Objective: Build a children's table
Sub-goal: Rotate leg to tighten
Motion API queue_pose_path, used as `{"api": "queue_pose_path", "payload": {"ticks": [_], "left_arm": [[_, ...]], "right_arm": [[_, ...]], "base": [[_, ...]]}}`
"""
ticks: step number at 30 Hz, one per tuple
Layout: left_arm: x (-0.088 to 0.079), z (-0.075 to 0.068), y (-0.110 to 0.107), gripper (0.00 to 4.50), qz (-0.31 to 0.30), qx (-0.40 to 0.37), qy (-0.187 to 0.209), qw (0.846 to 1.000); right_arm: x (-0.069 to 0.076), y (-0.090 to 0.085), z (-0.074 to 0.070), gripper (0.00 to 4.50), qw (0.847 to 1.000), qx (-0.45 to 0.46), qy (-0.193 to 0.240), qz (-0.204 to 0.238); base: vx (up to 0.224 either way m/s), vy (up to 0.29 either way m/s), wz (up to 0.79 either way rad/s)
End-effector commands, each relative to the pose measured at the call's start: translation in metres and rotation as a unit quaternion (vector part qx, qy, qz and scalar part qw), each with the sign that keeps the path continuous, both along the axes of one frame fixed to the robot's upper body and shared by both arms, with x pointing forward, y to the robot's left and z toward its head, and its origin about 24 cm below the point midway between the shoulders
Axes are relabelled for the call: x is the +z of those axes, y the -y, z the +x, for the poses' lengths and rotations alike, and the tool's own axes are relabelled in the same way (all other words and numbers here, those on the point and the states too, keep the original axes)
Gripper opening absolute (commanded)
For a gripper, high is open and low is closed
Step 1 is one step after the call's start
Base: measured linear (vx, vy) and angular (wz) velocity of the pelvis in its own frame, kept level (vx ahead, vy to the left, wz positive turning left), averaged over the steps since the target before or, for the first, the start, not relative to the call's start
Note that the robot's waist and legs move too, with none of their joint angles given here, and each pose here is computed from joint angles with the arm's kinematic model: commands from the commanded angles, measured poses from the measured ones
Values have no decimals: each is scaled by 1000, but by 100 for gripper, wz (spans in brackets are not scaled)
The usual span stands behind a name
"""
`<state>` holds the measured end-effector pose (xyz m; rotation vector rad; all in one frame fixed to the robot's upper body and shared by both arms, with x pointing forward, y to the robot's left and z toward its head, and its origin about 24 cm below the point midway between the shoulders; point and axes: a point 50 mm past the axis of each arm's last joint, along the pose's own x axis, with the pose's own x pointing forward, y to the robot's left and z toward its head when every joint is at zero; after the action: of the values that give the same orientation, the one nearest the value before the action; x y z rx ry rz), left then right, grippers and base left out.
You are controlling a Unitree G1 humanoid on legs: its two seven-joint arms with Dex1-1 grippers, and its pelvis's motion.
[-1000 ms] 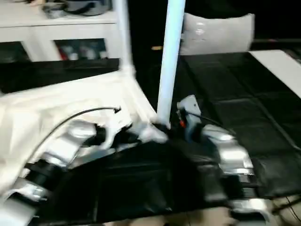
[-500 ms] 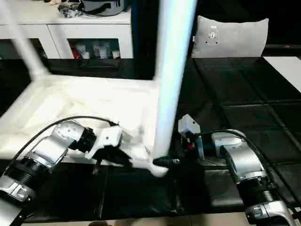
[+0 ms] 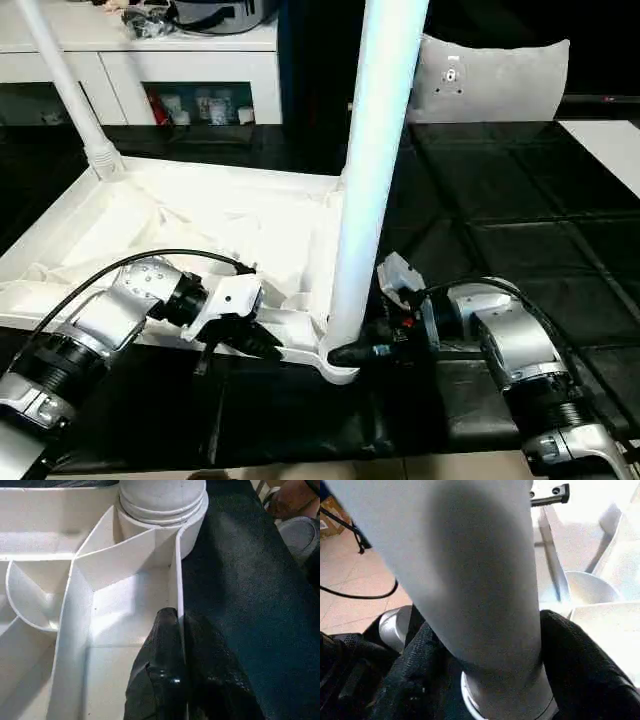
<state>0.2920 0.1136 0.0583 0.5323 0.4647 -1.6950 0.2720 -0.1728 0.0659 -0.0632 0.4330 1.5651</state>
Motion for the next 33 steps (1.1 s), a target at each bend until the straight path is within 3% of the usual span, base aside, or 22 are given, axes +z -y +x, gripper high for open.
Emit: {"api": "queue_pose_path", "payload": {"ticks": [1, 7, 8, 13, 14, 17, 18, 19, 20, 23, 27, 28, 31, 33], "left_arm": [[6, 1, 3, 0, -2, -25, 8, 1000], [8, 1, 4, 0, -21, 6, -4, 1000], [9, 4, 6, 0, -36, 50, -7, 998], [10, 9, 10, 0, -41, 100, -1, 994], [12, 12, 15, 0, -50, 148, 2, 988], [12, 15, 25, 0, -62, 203, 2, 977], [12, 15, 31, 0, -68, 234, 4, 970], [12, 15, 33, 0, -70, 243, 5, 968], [13, 16, 40, 0, -81, 280, 8, 956], [14, 17, 51, 0, -103, 331, 16, 938], [15, 17, 55, 0, -108, 345, 21, 932], [17, 16, 58, 0, -111, 350, 26, 930], [20, 17, 59, 0, -109, 344, 36, 932], [20, 17, 58, 0, -107, 341, 40, 933]], "right_arm": [[5, -3, 1, 239, 1000, 7, 7, 9], [4, -8, 0, 215, 999, -21, -8, 24], [2, -17, 4, 215, 997, -77, -7, 24], [0, -27, 14, 211, 987, -157, 9, 21], [-2, -36, 22, 211, 975, -219, 19, 20], [-3, -46, 31, 208, 956, -293, 29, 12], [-3, -50, 36, 208, 940, -340, 38, 10], [-4, -51, 38, 207, 935, -353, 41, 8], [-4, -53, 45, 207, 908, -416, 54, 0], [-1, -59, 50, 204, 887, -455, 83, 9], [1, -62, 50, 204, 882, -461, 93, 17], [3, -61, 50, 269, 879, -468, 83, 35], [4, -58, 49, 275, 879, -468, 80, 44], [4, -57, 48, 304, 882, -460, 90, 42]], "base": [[0, 0, 0], [0, 0, 0], [0, 0, 0], [0, 0, 0], [0, 0, 0], [0, 0, 0], [0, 0, 0], [0, 0, 0], [0, 0, 0], [0, 0, 0], [0, 0, 0], [0, 0, 0], [0, 0, 0], [0, 0, 0]]}}
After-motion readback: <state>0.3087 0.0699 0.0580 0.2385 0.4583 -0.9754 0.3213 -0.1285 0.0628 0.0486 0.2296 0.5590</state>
